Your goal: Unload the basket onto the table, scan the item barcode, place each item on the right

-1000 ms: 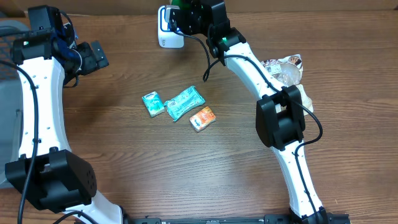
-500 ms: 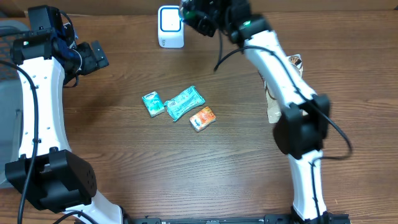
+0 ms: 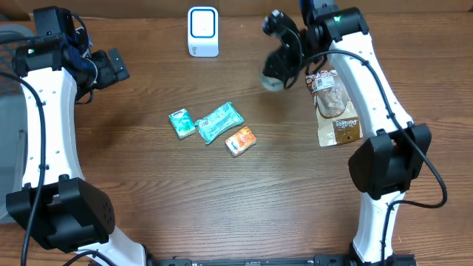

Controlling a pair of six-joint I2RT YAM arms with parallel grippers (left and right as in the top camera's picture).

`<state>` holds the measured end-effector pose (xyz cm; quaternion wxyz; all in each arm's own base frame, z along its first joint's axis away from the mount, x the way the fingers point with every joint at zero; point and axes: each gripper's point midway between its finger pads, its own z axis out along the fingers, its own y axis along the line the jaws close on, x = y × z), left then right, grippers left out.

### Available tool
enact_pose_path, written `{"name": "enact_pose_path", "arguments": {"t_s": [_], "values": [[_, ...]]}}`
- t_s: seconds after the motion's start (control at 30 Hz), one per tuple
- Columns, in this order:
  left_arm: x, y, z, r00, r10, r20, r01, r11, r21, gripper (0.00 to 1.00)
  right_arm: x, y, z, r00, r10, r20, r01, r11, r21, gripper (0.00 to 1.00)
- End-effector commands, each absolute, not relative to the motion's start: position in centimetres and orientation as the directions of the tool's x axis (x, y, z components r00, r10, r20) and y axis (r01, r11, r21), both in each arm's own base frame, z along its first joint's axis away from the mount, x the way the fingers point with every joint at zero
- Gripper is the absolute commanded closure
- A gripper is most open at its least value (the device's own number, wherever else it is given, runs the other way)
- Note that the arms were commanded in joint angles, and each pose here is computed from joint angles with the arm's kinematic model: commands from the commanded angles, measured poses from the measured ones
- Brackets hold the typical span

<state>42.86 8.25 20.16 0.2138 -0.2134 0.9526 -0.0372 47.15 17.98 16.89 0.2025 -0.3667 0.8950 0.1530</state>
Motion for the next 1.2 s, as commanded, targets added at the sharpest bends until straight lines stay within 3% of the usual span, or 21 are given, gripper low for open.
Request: {"name": "enact_pose_path", "arguments": {"t_s": [0.0,0.3,0.63,0.7,0.73,0.93,1.0,1.17], "values": [[42.7,8.3,20.4,-0.806,-0.444,-0.392,-0.409,0.896,-0.174,0.00,46.7,15.0,13.4,-0.723,-0.573,-0.385,-0.659,0.740,0.137,0.71],[42.7,8.3,20.4,-0.806,-0.444,-0.392,-0.409,0.896,-0.174,0.01,45.3,9.5,7.1,-0.793,-0.577,-0.195,-0.589,0.808,0.005,0.71],[42.7,8.3,20.4,-0.806,-0.444,-0.392,-0.409,0.896,-0.174,0.01,45.4,5.0,6.3,-0.871,-0.475,-0.125,-0.465,0.880,-0.097,0.60],[42.7,8.3,20.4,-0.806,-0.444,-0.392,-0.409,0.896,-0.174,0.00,45.4,4.6,6.3,-0.879,-0.460,-0.124,-0.452,0.888,-0.088,0.53],[42.7,8.3,20.4,-0.806,-0.444,-0.392,-0.409,0.896,-0.174,0.01,45.3,4.7,6.3,-0.879,-0.459,-0.126,-0.452,0.888,-0.078,0.33],[42.7,8.3,20.4,-0.806,-0.444,-0.392,-0.409,0.896,-0.174,0.00,46.0,7.9,10.0,-0.860,-0.455,-0.229,-0.480,0.875,0.062,0.16],[42.7,8.3,20.4,-0.806,-0.444,-0.392,-0.409,0.896,-0.174,0.01,46.4,9.7,12.7,-0.850,-0.432,-0.302,-0.490,0.859,0.148,0.00],[42.7,8.3,20.4,-0.806,-0.444,-0.392,-0.409,0.896,-0.174,0.00,47.1,13.2,16.5,-0.906,-0.224,-0.360,-0.361,0.853,0.377,0.00]]}}
